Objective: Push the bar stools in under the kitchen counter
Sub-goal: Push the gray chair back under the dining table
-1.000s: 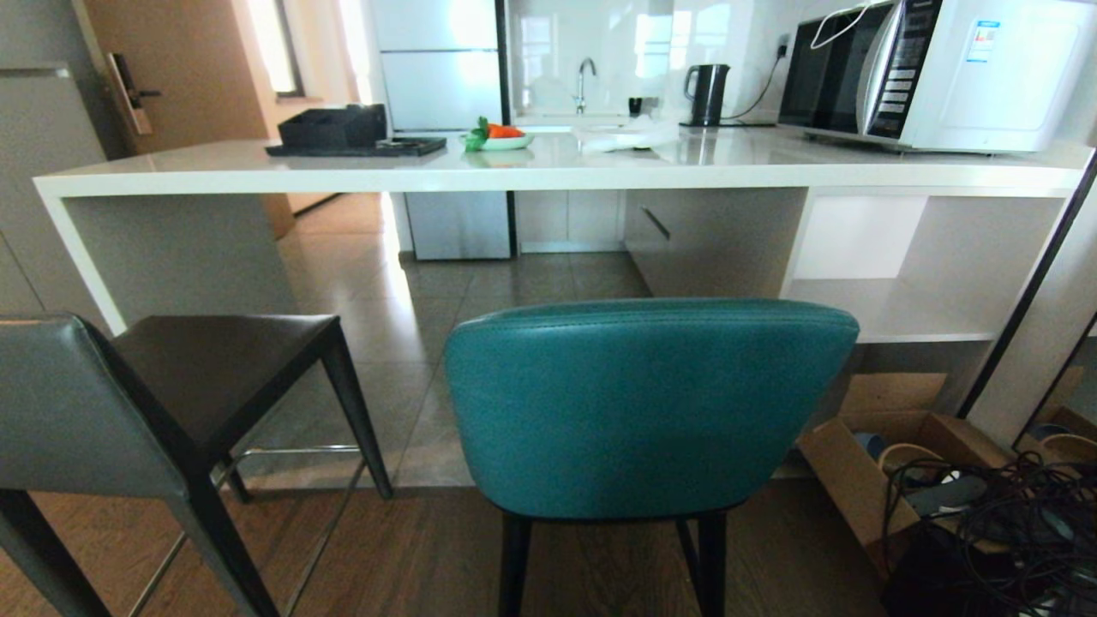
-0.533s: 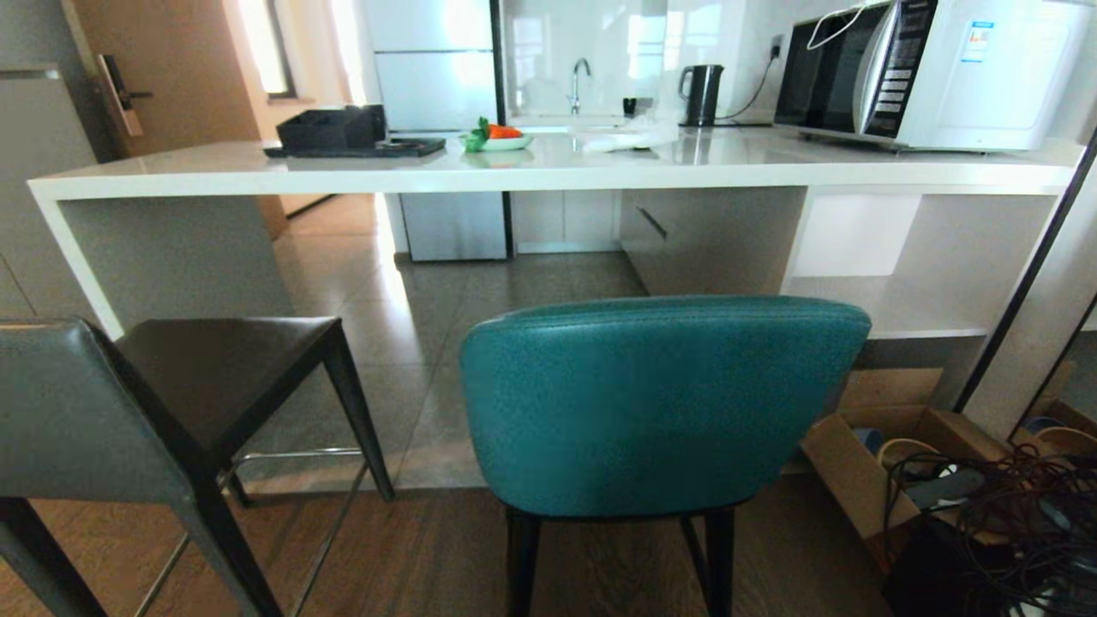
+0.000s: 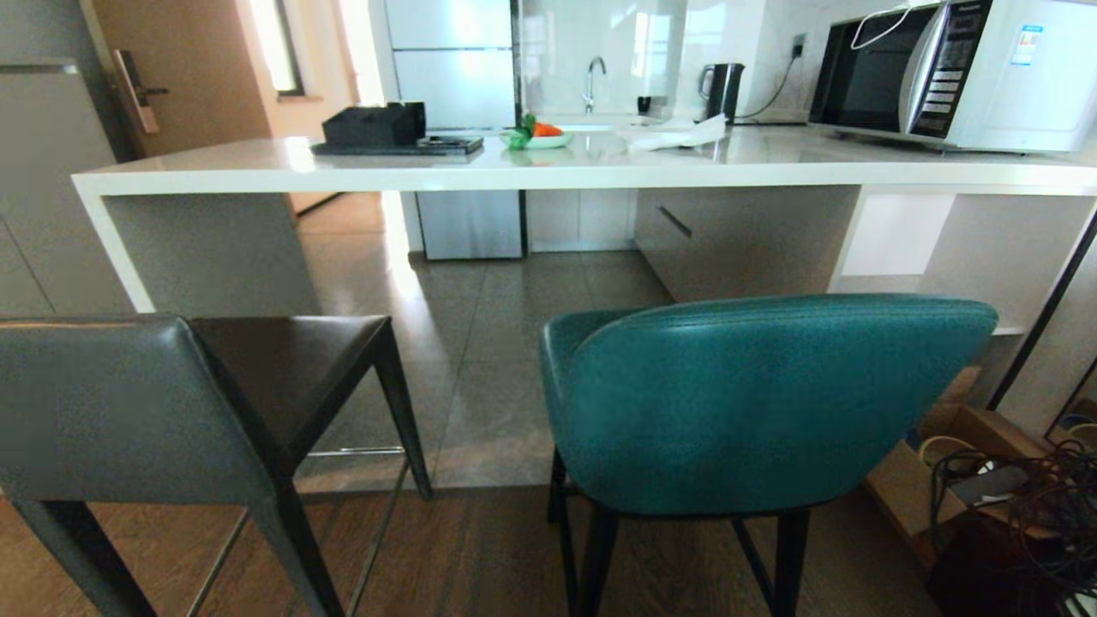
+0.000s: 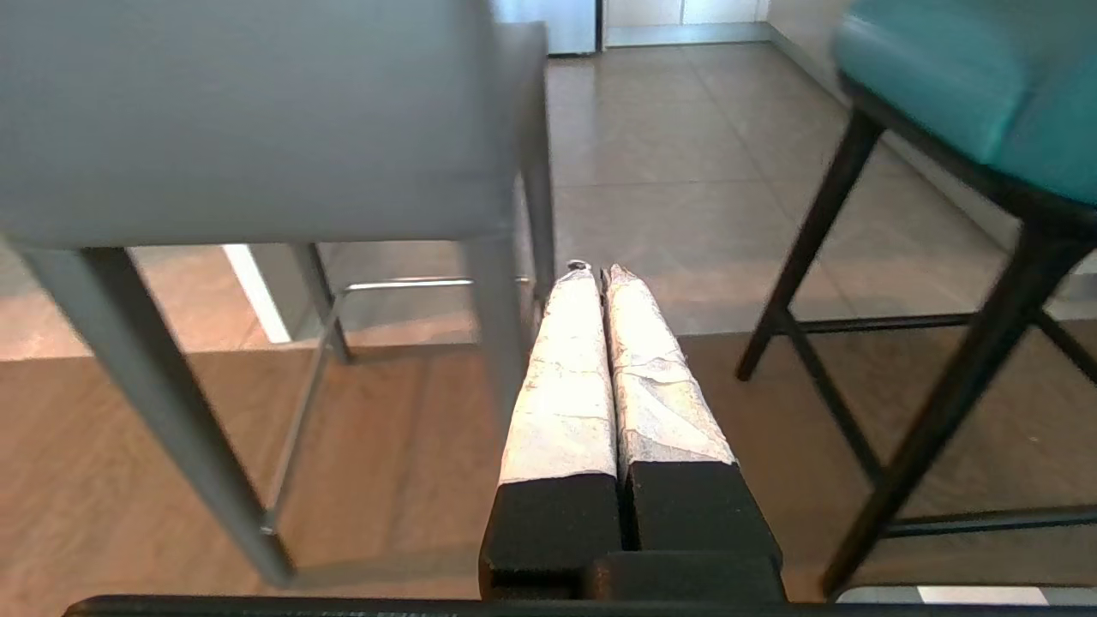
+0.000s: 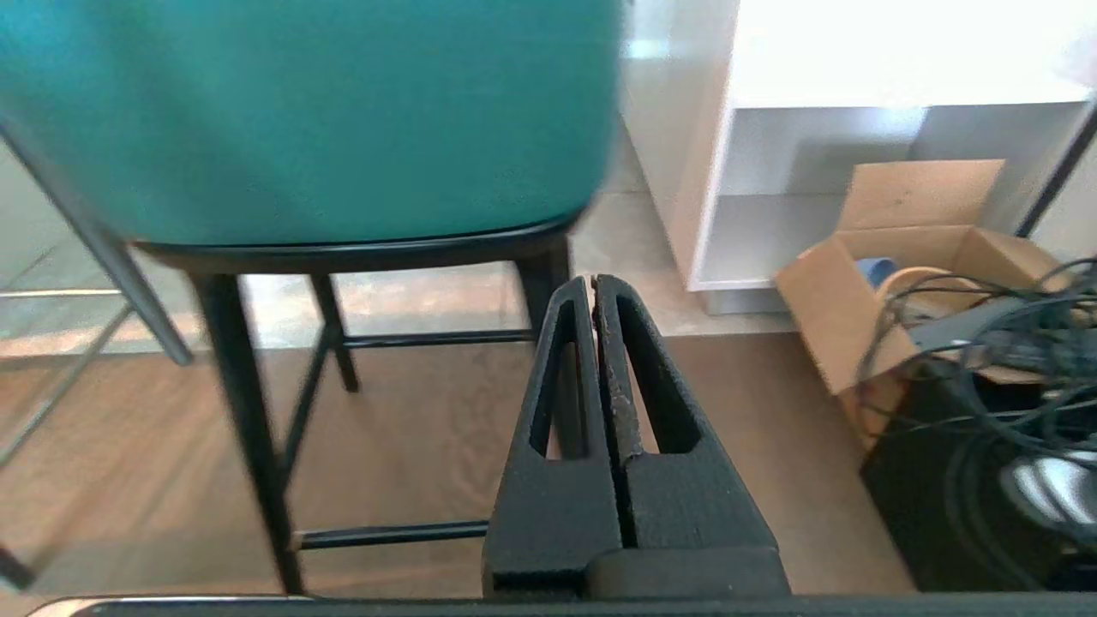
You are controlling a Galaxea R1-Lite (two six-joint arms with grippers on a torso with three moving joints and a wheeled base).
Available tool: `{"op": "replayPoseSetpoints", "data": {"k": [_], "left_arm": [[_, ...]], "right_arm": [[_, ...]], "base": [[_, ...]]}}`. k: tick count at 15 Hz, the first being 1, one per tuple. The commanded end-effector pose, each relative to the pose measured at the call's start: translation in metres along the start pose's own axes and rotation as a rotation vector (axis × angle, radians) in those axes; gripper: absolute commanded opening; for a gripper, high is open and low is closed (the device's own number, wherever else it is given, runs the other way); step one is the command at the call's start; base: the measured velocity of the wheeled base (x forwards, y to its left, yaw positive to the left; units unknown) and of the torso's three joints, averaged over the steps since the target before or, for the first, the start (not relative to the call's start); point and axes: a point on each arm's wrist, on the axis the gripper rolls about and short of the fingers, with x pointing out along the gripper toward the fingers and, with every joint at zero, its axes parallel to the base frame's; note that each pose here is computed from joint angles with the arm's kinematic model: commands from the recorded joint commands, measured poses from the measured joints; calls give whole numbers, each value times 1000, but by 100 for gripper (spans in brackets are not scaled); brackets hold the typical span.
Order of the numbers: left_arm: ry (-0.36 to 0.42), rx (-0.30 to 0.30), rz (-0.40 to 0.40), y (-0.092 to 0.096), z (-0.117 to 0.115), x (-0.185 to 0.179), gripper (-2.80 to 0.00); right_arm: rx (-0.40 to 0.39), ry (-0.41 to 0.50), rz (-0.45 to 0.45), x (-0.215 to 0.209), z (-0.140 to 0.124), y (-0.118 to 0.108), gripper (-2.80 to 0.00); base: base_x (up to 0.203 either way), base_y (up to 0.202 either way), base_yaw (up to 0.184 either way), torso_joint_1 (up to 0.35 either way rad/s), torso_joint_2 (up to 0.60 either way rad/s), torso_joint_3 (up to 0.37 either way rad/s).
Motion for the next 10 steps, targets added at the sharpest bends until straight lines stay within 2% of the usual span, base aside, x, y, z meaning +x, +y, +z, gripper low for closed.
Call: {"op": "replayPoseSetpoints", "data": {"k": [1, 10], "left_arm": [[1, 2, 1, 0, -1, 0, -280], [1, 0, 1, 0, -1, 0, -280]], "right_arm": [[0, 1, 1, 0, 0, 0, -280], [0, 1, 1, 0, 0, 0, -280]], "base": [[0, 194, -3, -2, 2, 2], [0, 196, -3, 1, 2, 1]]}}
